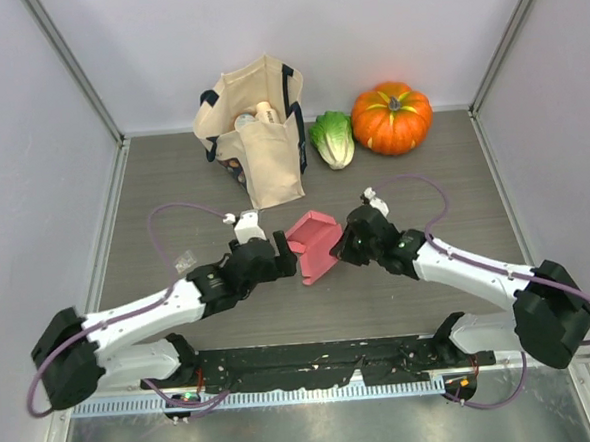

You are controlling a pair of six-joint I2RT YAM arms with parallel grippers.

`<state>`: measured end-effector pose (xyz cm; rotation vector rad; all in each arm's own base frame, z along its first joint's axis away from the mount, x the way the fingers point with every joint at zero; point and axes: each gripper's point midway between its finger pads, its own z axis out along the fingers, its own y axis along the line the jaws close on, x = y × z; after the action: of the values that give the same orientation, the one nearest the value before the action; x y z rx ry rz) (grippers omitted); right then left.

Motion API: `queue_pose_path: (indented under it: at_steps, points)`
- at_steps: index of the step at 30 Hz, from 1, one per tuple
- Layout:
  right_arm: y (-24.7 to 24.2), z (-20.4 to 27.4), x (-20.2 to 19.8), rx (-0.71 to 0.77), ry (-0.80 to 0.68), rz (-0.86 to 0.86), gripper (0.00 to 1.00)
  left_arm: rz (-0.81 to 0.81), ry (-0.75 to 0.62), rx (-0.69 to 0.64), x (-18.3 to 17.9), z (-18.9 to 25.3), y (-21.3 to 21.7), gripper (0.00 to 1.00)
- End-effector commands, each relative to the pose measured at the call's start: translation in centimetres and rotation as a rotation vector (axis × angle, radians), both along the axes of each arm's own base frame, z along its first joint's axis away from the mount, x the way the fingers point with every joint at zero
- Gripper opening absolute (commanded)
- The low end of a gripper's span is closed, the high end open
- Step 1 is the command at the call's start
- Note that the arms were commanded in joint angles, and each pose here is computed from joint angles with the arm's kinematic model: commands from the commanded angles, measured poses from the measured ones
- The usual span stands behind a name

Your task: Fold the paper box

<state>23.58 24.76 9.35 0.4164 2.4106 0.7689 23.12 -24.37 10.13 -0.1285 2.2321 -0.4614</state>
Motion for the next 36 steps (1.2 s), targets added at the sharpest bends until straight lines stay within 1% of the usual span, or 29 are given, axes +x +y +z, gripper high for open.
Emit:
queue_pose_path:
  at_steps: [1,2,3,4,5,6,7,8,9,10,11,12,13,14,15,17,18,20,21,22,23,24,25,28,30,31,33,34,36]
  points:
    - [-2.7,0.3,0.8,-0.293,0.013,0.127,0.03,-0.190,-0.034,-0.081,-3.1,4.6,0.2,0.83]
    - [-3.4,-0.3,-0.1,-0.354,0.056,0.188,0.01,-0.226,-0.053,-0.080,-3.5,5.4,0.4,0.81]
    - [-2.6,1.0,0.2,-0.359,0.044,0.262,0.01,-0.266,-0.084,-0.096,-3.8,7.0,0.2,0.80]
    - [-2.7,1.2,0.0,-0.417,0.016,0.380,0.01,-0.312,-0.095,-0.096,-4.4,8.1,0.2,0.80]
    - [-3.3,0.7,-0.7,-0.470,0.045,0.454,0.01,-0.341,-0.125,-0.059,-4.3,8.8,0.4,0.82]
    - [-3.1,2.0,-0.1,-0.494,0.014,0.492,0.01,-0.347,-0.160,-0.062,-3.9,10.7,0.2,0.84]
    - [-3.8,2.4,0.2,-0.555,-0.002,0.535,0.01,-0.354,-0.179,-0.035,-3.5,11.1,0.1,0.86]
    - [-4.5,2.5,-0.1,-0.599,0.013,0.551,0.01,-0.364,-0.211,0.006,-2.9,11.5,0.1,0.89]
    - [-4.4,3.5,0.5,-0.618,-0.012,0.555,0.01,-0.339,-0.239,0.014,-2.0,12.8,0.1,0.91]
    - [-4.4,3.8,0.5,-0.641,-0.019,0.580,0.01,-0.312,-0.243,0.037,-1.3,13.0,0.3,0.94]
    - [-4.8,4.1,0.3,-0.683,-0.017,0.607,0.01,-0.285,-0.217,0.067,0.1,12.3,0.4,0.95]
    - [-4.4,4.9,0.8,-0.709,-0.043,0.620,0.01,-0.279,-0.207,0.038,0.9,13.0,0.1,0.95]
    - [-4.1,5.2,0.6,-0.753,-0.065,0.644,0.01,-0.281,-0.189,0.000,1.8,13.0,-0.4,0.95]
    - [-3.8,5.5,0.4,-0.777,-0.080,0.672,0.01,-0.313,-0.110,-0.070,2.9,11.9,-0.8,0.95]
    - [-3.4,6.0,0.7,-0.780,-0.097,0.682,0.01,-0.325,-0.081,-0.137,3.6,12.0,-1.5,0.95]
    - [-2.8,6.4,0.4,-0.780,-0.117,0.719,0.01,-0.340,-0.039,-0.189,5.0,11.5,-1.5,0.93]
    - [-2.6,6.8,0.7,-0.781,-0.130,0.722,0.01,-0.414,-0.004,-0.208,4.9,10.7,-2.8,0.93]
    - [-2.2,6.9,0.5,-0.767,-0.140,0.761,0.01,-0.487,0.037,-0.239,4.7,10.0,-3.9,0.90]
    - [-2.0,7.3,0.7,-0.768,-0.156,0.769,0.01,-0.554,0.068,-0.268,4.3,9.7,-5.0,0.88]
    - [-1.9,7.2,0.8,-0.775,-0.152,0.778,0.01,-0.578,0.078,-0.292,4.0,9.5,-5.5,0.84]
    - [-2.0,7.2,1.0,-0.786,-0.150,0.780,0.01,-0.591,0.100,-0.310,3.5,8.6,-5.8,0.84]
    - [-1.8,7.5,1.3,-0.789,-0.157,0.779,0.01,-0.613,0.074,-0.340,3.7,8.9,-6.3,0.84]
    - [-1.7,7.4,1.4,-0.798,-0.155,0.792,0.01,-0.631,0.087,-0.366,3.2,8.7,-6.6,0.84]
    - [-1.1,7.8,1.6,-0.789,-0.166,0.816,0.01,-0.618,0.112,-0.356,3.3,6.9,-6.5,0.84]
    - [-0.7,8.1,1.8,-0.777,-0.180,0.820,0.01,-0.591,0.143,-0.332,3.8,5.8,-6.4,0.80]
    - [-0.6,8.2,1.9,-0.778,-0.187,0.823,0.01,-0.566,0.166,-0.307,4.3,4.6,-6.2,0.71]
    - [-0.6,8.6,2.0,-0.775,-0.199,0.823,0.01,-0.545,0.180,-0.295,4.7,3.9,-6.2,0.64]
    - [-0.5,8.6,2.1,-0.775,-0.202,0.820,0.01,-0.536,0.187,-0.289,4.9,3.4,-6.3,0.57]
    - [-0.4,8.6,2.2,-0.777,-0.198,0.810,0.03,-0.504,0.194,-0.277,5.2,2.7,-6.0,0.50]
